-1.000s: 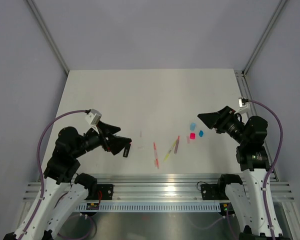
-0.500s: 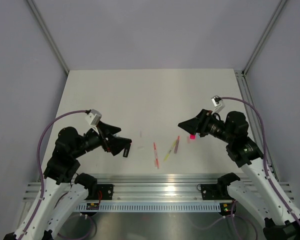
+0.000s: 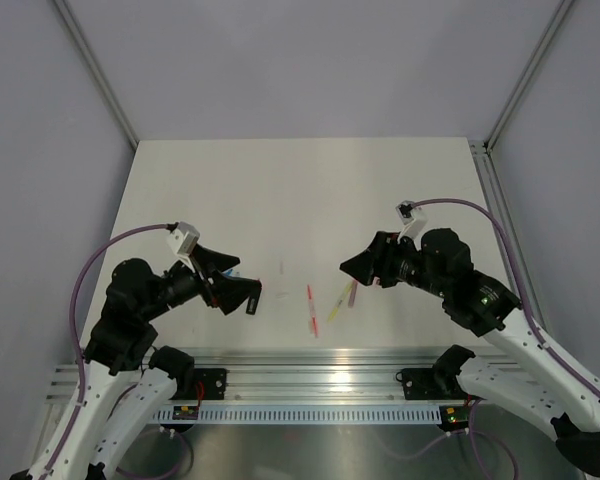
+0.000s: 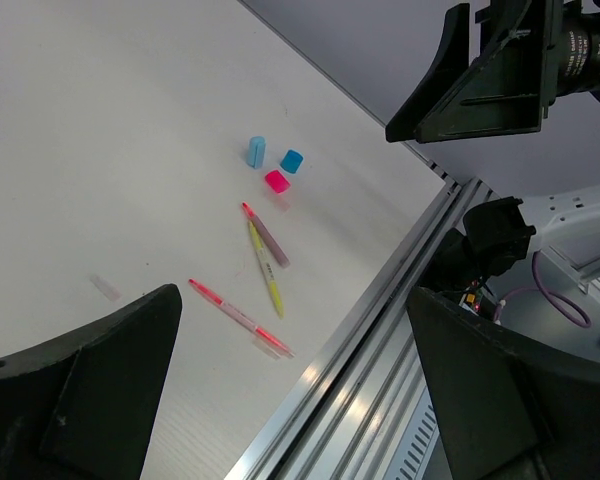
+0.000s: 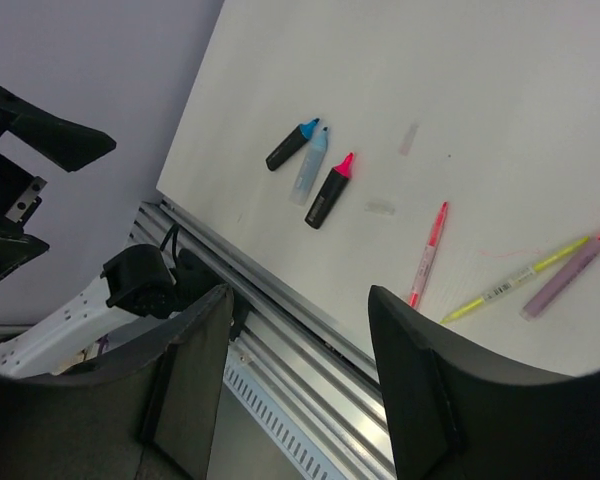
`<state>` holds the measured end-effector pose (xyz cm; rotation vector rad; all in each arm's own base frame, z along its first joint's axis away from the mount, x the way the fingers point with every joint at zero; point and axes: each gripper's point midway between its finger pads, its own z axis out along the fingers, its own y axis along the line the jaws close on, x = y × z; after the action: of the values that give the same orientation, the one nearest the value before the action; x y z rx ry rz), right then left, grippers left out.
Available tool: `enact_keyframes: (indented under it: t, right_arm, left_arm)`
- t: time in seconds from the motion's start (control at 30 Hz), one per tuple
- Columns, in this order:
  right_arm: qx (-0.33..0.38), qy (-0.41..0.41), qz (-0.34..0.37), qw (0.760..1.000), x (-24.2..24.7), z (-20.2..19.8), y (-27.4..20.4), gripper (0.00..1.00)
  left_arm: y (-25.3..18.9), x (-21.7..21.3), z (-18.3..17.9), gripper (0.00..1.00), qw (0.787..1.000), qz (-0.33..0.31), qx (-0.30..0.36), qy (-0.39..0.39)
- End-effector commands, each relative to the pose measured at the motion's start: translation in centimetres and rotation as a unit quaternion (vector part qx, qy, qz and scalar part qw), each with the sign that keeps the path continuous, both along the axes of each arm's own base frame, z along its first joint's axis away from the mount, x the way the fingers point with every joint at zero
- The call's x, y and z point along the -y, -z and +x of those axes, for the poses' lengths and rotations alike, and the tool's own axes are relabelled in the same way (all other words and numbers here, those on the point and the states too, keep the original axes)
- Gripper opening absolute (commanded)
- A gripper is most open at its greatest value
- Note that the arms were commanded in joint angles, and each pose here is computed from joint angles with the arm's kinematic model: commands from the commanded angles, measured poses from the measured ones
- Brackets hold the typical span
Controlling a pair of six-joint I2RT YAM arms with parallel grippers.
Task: Insert the pens into the pen caps
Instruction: Pick up the pen from the center of the board.
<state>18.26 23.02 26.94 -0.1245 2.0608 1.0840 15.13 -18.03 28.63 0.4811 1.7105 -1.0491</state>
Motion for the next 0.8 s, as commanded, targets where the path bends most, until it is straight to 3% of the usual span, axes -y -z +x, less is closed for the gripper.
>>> enact_keyframes:
  t: [0.0,0.2,0.33,0.53,0.63,0.77]
  right_arm:
    - [-0.012,0.021,-0.026,0.999,0.2,0.3,1.0,0.63]
    - [-0.013,0.007,-0.056,0.998,-1.8,0.0,1.3,0.61]
    - [-0.022,0.015,-0.087,0.996,-2.7,0.1,2.5,0.54]
    - [-0.057,0.012,-0.146,0.988,-4.9,0.3,6.8,0.46]
    - [-0.07,0.047,-0.187,0.979,-4.7,1.4,8.8,0.34]
    - [-0.1,0.099,-0.234,0.962,-3.5,2.3,11.7,0.31]
  left_arm:
    - [-0.2,-0.3,-0.5,0.99,1.0,-0.003,-0.007,-0.005]
    - [1.3,-1.3,-0.4,0.99,0.999,0.023,-0.015,-0.03]
    - [2.4,-2.0,0.2,0.99,0.997,0.033,-0.023,-0.06]
    - [2.5,-2.0,0.3,0.99,0.997,0.036,-0.024,-0.061]
    - [2.7,-2.1,0.3,0.99,0.997,0.038,-0.028,-0.064]
    - [2.7,-1.9,0.2,0.99,0.997,0.039,-0.029,-0.061]
